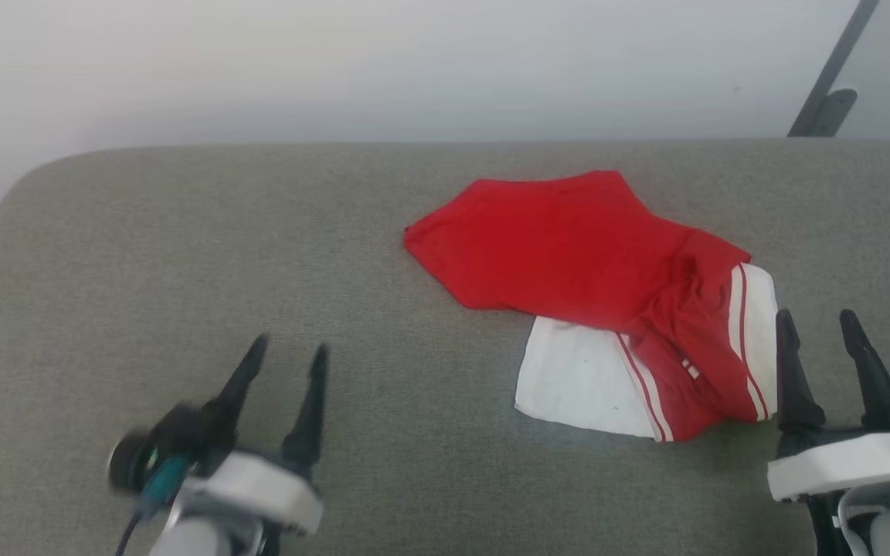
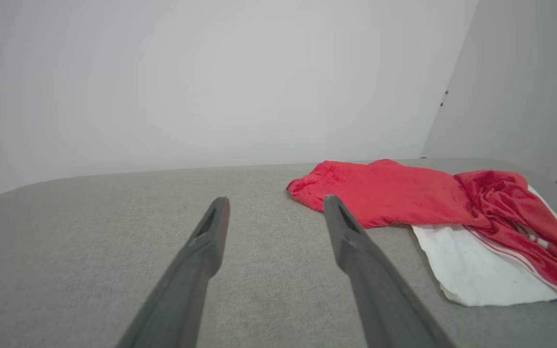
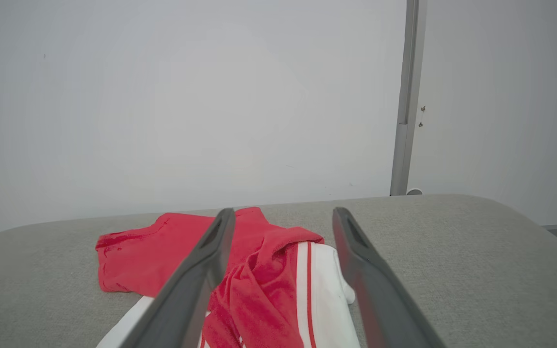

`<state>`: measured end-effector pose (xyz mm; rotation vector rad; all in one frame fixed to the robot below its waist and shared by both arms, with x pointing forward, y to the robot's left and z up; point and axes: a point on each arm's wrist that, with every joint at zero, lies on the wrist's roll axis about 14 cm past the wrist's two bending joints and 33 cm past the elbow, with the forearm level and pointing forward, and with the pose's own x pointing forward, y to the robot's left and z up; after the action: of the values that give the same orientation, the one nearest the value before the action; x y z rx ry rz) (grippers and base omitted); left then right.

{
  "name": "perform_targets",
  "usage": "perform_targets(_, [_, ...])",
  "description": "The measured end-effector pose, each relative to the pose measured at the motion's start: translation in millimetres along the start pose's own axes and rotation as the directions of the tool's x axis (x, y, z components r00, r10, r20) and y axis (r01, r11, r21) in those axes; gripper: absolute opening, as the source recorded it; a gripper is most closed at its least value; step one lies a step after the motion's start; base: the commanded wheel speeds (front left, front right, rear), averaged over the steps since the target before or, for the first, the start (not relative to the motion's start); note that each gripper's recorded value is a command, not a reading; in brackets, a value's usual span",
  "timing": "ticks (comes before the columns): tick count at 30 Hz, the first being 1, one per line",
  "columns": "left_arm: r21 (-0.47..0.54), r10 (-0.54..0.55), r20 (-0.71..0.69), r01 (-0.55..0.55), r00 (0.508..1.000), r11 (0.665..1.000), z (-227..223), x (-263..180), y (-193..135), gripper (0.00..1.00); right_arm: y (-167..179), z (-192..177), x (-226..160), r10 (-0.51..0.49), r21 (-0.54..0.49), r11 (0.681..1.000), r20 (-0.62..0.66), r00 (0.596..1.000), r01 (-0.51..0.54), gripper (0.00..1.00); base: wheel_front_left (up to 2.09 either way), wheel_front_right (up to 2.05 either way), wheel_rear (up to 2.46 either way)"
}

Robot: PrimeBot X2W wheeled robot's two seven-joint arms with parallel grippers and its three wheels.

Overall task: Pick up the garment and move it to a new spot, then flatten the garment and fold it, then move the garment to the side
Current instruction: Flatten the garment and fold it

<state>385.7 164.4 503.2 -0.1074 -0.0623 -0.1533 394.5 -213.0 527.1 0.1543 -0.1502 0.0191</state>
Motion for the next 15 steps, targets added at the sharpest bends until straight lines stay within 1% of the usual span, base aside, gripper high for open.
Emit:
perform_targets(3, [0.025, -0.091, 0.014, 0.09, 0.996, 0.996, 9, 28, -20, 1.0, 0, -1, 3, -0.009, 0.014, 1.0, 0.003, 1.0, 0.009, 1.0, 0.0, 0.0, 0.0])
perform_targets(5, [0.037, -0.165, -0.021, 0.166, 0.986, 0.985, 9, 49, -40, 1.0, -2, -1, 5, -0.017, 0.017, 1.0, 0.005, 1.0, 0.017, 1.0, 0.0, 0.0, 0.0])
perform_targets(7, [0.01, -0.229, -0.118, 0.232, 0.966, 0.973, -2, 67, -60, 1.0, -5, -1, 5, -0.03, 0.023, 0.999, 0.005, 1.0, 0.03, 1.0, 0.0, 0.0, 0.0])
perform_targets(9, [-0.008, -0.259, -0.211, 0.264, 0.942, 0.965, -12, 83, -70, 1.0, -8, -1, 6, -0.045, 0.028, 0.999, 0.008, 0.999, 0.045, 1.0, 0.0, 0.0, 0.0])
perform_targets(12, [-0.084, -0.315, -0.414, 0.308, 0.854, 0.948, -40, 96, -90, 1.0, -14, -1, 6, -0.07, 0.033, 0.997, 0.011, 0.997, 0.07, 1.0, 0.0, 0.0, 0.0])
perform_targets(14, [-0.124, -0.358, -0.551, 0.35, 0.754, 0.929, -59, 96, -108, 1.0, -21, -2, 3, -0.094, 0.029, 0.995, 0.005, 0.996, 0.094, 1.0, 0.0, 0.0, 0.0])
perform_targets(15, [-0.145, -0.376, -0.597, 0.366, 0.708, 0.919, -66, 97, -115, 1.0, -26, -3, 1, -0.107, 0.026, 0.994, 0.003, 0.994, 0.107, 1.0, 0.0, 0.0, 0.0])
